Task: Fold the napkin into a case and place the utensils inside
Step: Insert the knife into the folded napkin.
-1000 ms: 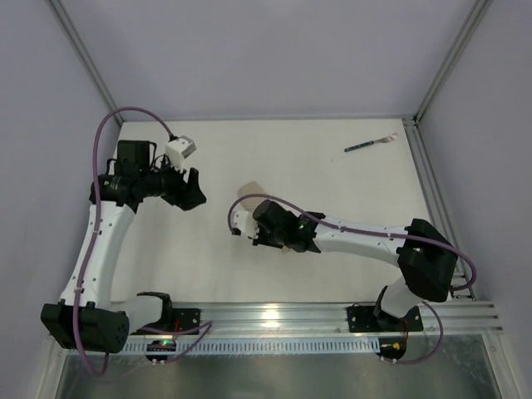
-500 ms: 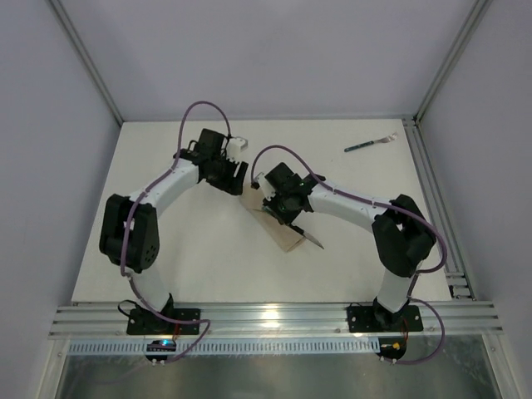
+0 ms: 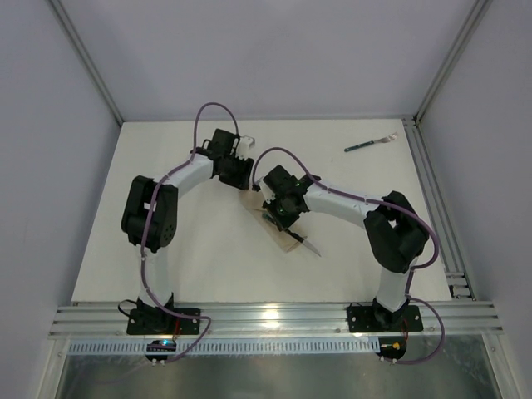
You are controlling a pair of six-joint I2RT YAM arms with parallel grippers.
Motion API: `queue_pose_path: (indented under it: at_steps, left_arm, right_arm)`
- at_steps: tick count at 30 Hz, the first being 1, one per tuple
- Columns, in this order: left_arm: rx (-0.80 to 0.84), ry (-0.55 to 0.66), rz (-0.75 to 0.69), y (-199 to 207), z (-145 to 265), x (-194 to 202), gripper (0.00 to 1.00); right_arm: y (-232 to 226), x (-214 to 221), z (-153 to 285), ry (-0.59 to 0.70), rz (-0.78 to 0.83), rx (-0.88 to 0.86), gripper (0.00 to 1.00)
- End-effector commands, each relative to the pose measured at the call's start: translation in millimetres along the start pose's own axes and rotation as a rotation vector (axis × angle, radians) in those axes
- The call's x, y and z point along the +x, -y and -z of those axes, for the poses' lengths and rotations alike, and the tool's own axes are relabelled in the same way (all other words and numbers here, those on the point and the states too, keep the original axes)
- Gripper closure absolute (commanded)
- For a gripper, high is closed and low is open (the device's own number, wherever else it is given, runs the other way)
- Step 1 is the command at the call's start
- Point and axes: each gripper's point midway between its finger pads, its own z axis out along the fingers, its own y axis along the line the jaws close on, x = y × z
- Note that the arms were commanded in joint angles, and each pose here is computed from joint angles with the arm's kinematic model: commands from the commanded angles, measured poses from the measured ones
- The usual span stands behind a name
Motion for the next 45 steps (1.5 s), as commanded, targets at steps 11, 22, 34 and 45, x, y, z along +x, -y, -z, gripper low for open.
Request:
queue_pose_path:
  at_steps: [11,22,34,45]
  left_arm:
    - [0.01,0.017,-0.003,4.4,-3.6,1.4,0.75]
    - [0.027,0.008,-0.007,6.5,-6.9,7.1,0.84]
    - [0.032,0.018,-0.009,7.7,-6.2,5.5,0.85]
    - [0.034,0.012,-0.008,7.8,-7.4,9.7,0.85]
  right_arm:
    - [-2.3,-11.1,-13.0,0.018,-0.096,-0.001,0.96]
    - [-4.3,-39.7,-26.4,0.056,-0.079,0.02,0.96]
    - [-0.7,-74.2,-38.0,0.1,-0.084,0.04,0.96]
    - [4.3,-95.6,-44.4,0.165,-0.123,0.077,0.79]
